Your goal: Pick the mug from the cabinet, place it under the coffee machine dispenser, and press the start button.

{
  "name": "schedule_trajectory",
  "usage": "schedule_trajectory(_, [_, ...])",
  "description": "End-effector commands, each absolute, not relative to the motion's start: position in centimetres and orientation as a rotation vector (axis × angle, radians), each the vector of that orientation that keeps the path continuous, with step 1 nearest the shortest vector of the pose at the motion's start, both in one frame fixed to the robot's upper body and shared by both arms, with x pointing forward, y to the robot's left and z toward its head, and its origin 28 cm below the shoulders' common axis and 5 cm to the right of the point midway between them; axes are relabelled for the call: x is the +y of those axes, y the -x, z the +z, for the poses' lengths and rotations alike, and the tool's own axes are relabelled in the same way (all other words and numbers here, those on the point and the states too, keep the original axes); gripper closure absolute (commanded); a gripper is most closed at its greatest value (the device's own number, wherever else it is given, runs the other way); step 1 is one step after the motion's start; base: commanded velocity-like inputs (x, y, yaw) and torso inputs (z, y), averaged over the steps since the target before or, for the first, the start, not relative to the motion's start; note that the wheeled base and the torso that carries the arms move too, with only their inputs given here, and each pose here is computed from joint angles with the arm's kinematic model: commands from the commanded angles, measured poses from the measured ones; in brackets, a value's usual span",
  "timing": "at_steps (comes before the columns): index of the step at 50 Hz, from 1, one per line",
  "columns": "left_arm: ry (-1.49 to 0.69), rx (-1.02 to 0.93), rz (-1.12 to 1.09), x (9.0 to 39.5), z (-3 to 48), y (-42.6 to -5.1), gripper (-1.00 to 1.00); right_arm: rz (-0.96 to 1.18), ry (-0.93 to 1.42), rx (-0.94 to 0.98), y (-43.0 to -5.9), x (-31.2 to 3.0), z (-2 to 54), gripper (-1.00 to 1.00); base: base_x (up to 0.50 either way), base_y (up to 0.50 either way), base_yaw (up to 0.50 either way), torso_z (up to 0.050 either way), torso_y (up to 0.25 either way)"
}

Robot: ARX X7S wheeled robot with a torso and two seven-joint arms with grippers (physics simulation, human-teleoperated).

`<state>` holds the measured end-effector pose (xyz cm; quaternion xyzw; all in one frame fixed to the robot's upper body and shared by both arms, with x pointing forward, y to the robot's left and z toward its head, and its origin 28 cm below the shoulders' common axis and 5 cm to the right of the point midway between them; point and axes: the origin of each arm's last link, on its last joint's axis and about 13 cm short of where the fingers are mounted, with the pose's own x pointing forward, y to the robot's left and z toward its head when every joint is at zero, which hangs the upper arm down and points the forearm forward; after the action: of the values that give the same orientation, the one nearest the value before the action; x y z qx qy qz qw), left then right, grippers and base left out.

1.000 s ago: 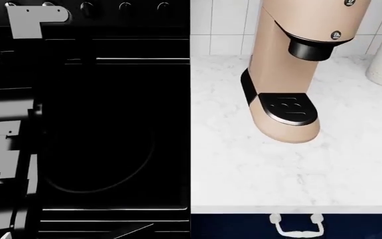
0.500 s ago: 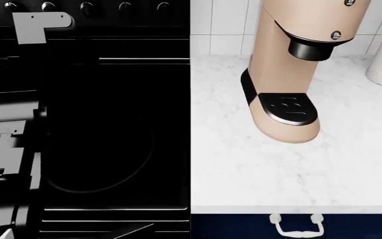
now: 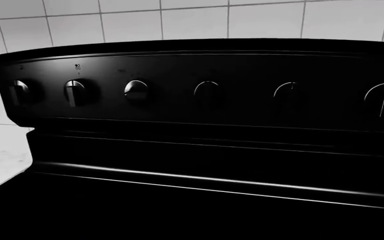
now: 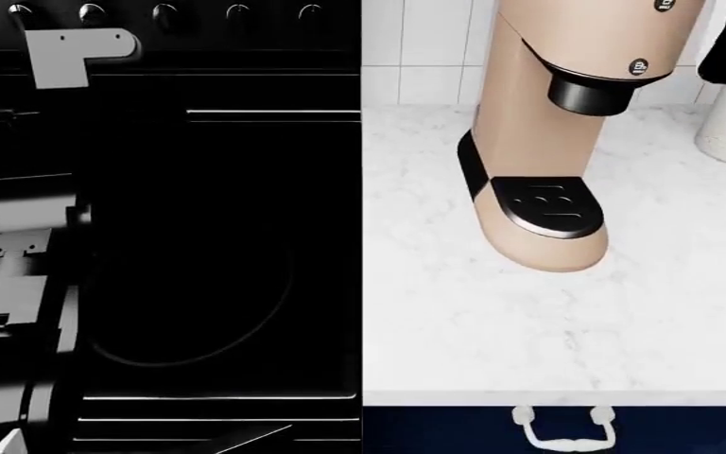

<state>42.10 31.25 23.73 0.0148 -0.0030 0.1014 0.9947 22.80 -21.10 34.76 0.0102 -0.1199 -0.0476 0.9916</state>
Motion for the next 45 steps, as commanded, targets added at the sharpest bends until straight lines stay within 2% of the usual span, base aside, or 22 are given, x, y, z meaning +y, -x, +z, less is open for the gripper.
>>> schedule_trajectory(1, [-0.029, -0.003, 0.203, 31.3, 23.6, -42.1, -1.0, -0.137, -0.033, -0.098, -22.7, -22.9, 28.9, 1.0, 0.0, 0.0, 0.0, 0.0, 0.0])
schedule_trajectory(19, [-0.026, 0.004, 0.208, 31.3, 23.2, -42.3, -1.0, -0.176, -0.109, -0.019, -22.2, -24.2, 22.3, 1.0, 0.0, 0.0, 0.0, 0.0, 0.0])
schedule_trajectory(31, [-0.025, 0.009, 0.208, 31.3, 23.0, -42.4, -1.0, -0.116, -0.126, -0.269, -20.9, -22.8, 21.7, 1.0, 0.0, 0.0, 0.0, 0.0, 0.0])
schedule_trajectory(45, [-0.024, 0.01, 0.208, 31.2, 23.0, -42.4, -1.0, -0.035, -0.056, -0.317, -20.4, -21.6, 19.4, 1.0, 0.0, 0.0, 0.0, 0.0, 0.0])
